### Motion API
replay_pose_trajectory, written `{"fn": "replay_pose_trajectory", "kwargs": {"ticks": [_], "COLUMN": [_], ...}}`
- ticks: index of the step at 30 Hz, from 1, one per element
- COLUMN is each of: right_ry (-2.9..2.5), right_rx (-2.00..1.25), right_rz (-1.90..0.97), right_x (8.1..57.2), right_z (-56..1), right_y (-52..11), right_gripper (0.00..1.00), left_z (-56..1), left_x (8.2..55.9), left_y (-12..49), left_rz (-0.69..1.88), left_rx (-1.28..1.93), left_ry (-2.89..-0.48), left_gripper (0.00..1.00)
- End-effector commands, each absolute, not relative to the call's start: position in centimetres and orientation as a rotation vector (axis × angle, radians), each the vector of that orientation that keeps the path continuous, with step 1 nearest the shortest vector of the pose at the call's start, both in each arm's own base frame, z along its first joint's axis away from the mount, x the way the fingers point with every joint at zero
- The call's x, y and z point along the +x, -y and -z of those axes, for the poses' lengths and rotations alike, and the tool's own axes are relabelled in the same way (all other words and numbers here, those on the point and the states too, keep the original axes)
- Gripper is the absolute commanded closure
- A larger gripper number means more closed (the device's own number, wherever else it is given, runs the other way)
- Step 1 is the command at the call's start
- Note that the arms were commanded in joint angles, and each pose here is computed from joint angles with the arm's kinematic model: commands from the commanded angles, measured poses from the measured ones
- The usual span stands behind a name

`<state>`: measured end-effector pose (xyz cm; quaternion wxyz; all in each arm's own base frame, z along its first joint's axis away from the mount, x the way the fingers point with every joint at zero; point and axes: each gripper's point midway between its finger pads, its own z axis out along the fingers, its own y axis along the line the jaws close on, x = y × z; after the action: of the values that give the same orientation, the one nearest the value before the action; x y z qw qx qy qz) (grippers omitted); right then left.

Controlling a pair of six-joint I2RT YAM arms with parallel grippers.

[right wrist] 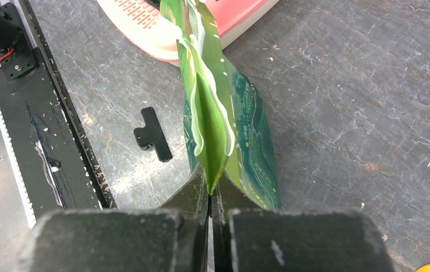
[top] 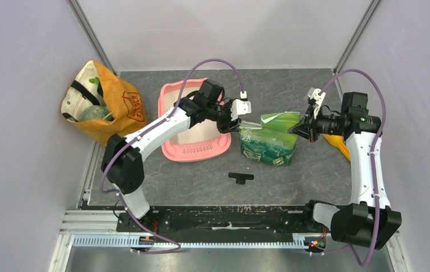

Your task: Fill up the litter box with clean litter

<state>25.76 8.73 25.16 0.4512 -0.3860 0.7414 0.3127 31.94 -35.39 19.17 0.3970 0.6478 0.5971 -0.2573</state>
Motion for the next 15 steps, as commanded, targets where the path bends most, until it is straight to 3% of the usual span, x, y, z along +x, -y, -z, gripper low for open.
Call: {"fn": "replay_pose_trajectory", "kwargs": {"ticks": [1,6,7,9,11,13,15], "right_ry": [-1.758,-1.759,-1.759,-1.754,-1.757,-1.767,-1.774], "right_rx": [-0.985,-0.989,-0.99,-0.993,-0.982,-0.964,-0.95], "right_rz": [-0.755,-0.752,-0.752,-0.75,-0.757,-0.777,-0.804], "right_x": [26.3,26.3,26.4,26.5,26.7,26.9,26.8], "right_z": [-26.6,-26.5,-26.5,-26.5,-26.6,-26.5,-26.3], "right_y": [-9.0,-8.9,-8.9,-8.9,-8.9,-8.9,-9.1], "right_gripper": [1.0,1.0,1.0,1.0,0.84,0.53,0.39], "left_z": [-22.1,-25.3,-25.8,-26.4,-26.6,-26.6,-26.3], "left_x": [32.1,29.5,29.0,28.2,27.8,27.8,27.8], "left_y": [36.3,36.6,36.7,37.1,37.5,37.8,37.9], "left_rz": [0.633,0.676,0.691,0.744,0.806,0.845,0.873], "left_rx": [1.677,1.696,1.693,1.668,1.641,1.62,1.601], "left_ry": [-1.394,-1.304,-1.298,-1.321,-1.365,-1.411,-1.45], "left_gripper": [0.54,0.93,0.98,0.98,0.98,0.98,0.98]}}
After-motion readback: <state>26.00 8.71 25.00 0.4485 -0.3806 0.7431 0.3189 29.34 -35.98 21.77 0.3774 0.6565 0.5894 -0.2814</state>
